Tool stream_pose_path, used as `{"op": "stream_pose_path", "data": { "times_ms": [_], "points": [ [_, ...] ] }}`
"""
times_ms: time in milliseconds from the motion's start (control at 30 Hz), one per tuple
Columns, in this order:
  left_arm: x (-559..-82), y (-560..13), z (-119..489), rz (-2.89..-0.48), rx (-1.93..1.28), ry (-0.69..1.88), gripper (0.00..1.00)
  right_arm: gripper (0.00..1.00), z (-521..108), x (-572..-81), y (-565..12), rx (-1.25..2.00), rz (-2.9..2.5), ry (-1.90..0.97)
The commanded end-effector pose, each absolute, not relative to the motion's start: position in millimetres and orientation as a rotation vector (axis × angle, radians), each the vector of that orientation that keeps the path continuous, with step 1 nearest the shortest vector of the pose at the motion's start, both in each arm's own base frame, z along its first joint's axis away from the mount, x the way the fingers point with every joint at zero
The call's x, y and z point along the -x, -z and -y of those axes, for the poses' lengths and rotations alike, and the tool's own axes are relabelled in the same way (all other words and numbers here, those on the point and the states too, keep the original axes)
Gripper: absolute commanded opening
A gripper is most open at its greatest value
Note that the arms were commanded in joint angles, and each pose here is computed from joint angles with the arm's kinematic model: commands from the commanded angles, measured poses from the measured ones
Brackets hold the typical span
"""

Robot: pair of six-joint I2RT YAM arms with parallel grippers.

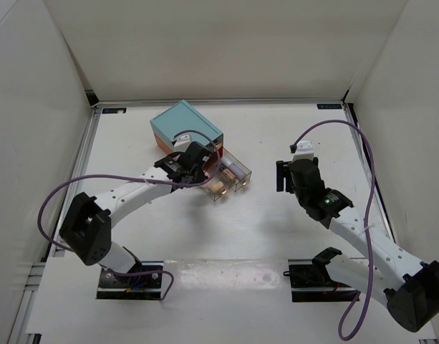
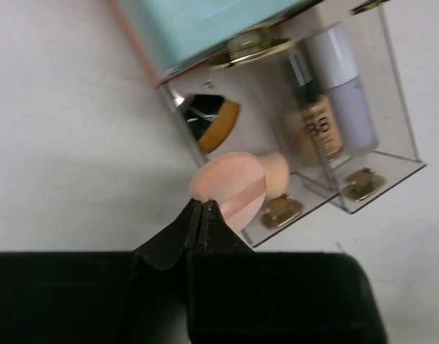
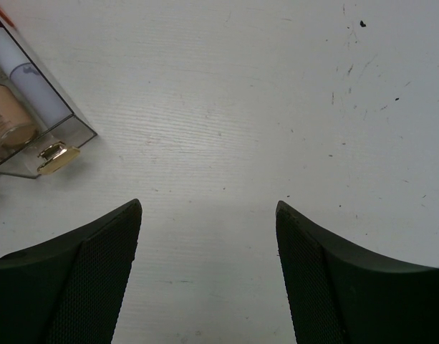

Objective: Organize the makeup

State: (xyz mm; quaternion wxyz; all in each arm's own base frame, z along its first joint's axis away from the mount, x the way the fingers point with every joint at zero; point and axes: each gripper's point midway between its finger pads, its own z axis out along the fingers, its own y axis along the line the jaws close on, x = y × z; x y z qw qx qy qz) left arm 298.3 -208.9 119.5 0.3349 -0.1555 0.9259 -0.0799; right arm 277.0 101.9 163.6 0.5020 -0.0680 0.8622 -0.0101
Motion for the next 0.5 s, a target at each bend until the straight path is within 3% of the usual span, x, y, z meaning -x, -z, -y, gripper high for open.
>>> {"op": "stream_pose_path", "data": {
  "times_ms": [0,233,367,467],
  "points": [
    [-320.5,-136.7,222.0,-2.336,0.383,0.215,0.1,0.78,-99.0,-283.1,-175.3,0.114,-2.036,0.024],
    [-354.3,-138.5,242.4,-2.323,0.337,0.15,0.1,0.79,-99.3,-284.5,-171.8,0.118,-2.048,0.035],
    [-351.3,-132.1,241.4,-2.348,0.334,0.128,0.41,0.79,-94.4,-282.8,-170.1,0.101,-2.048,0.056],
    [-351.6,-134.3,242.2,-2.343,0.335,0.143,0.44,0.81,-92.0,-280.7,-167.8,0.106,-2.05,0.067]
  ]
}}
